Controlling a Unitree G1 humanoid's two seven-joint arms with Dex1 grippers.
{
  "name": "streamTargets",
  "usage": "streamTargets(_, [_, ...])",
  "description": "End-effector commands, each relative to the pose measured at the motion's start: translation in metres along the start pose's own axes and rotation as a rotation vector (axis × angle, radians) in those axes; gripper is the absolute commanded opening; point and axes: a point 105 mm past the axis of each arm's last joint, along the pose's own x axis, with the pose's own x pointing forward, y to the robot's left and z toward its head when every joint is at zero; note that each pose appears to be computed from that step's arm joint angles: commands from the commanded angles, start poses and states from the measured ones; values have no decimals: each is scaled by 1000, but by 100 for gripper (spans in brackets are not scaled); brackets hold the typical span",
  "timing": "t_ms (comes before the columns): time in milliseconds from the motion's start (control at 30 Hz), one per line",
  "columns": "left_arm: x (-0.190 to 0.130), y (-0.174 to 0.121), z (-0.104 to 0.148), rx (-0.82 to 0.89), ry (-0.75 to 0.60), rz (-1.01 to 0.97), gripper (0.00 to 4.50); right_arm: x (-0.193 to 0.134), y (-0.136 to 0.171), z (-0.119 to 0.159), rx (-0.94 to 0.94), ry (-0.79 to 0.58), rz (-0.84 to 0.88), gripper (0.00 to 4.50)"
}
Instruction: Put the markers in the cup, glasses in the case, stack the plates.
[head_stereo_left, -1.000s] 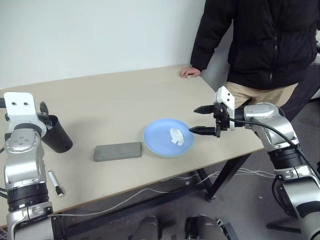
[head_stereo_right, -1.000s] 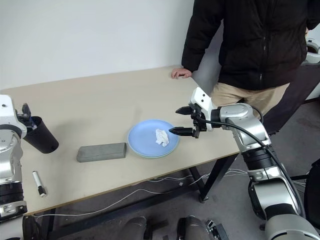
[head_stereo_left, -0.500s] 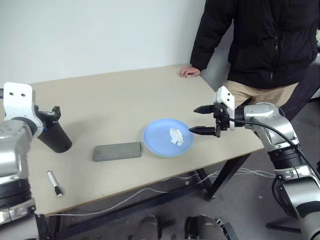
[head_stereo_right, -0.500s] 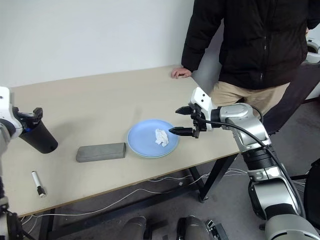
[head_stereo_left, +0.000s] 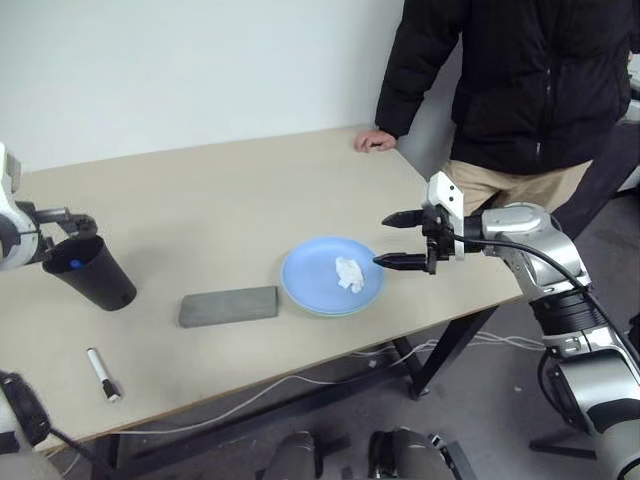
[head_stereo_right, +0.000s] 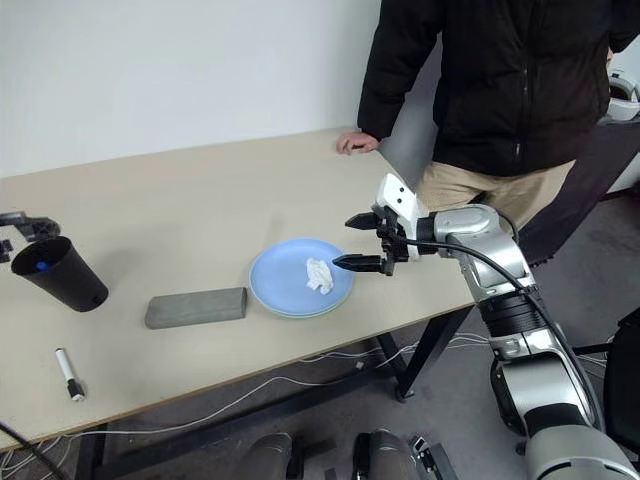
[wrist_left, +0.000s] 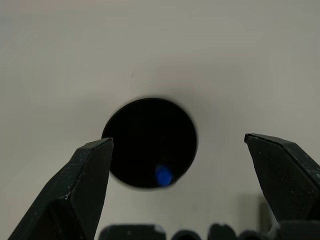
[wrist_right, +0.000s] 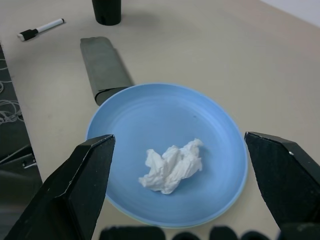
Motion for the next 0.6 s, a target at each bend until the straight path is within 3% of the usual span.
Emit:
streamTargets(33, [-8, 7, -13, -34, 49, -19, 447, -5, -3, 10, -40, -15, -7, 450])
streamTargets(300, [-21, 11, -33, -68, 137, -8, 447, -3, -3, 8, -40, -11, 3, 450])
streamTargets(467, [-10, 2, -92, -163, 262, 30, 447, -2, -3, 7, -41, -9, 13, 450])
streamTargets(600, [-7, 2, -114, -224, 275, 98, 447, -1, -2, 7, -39, -7, 23, 450])
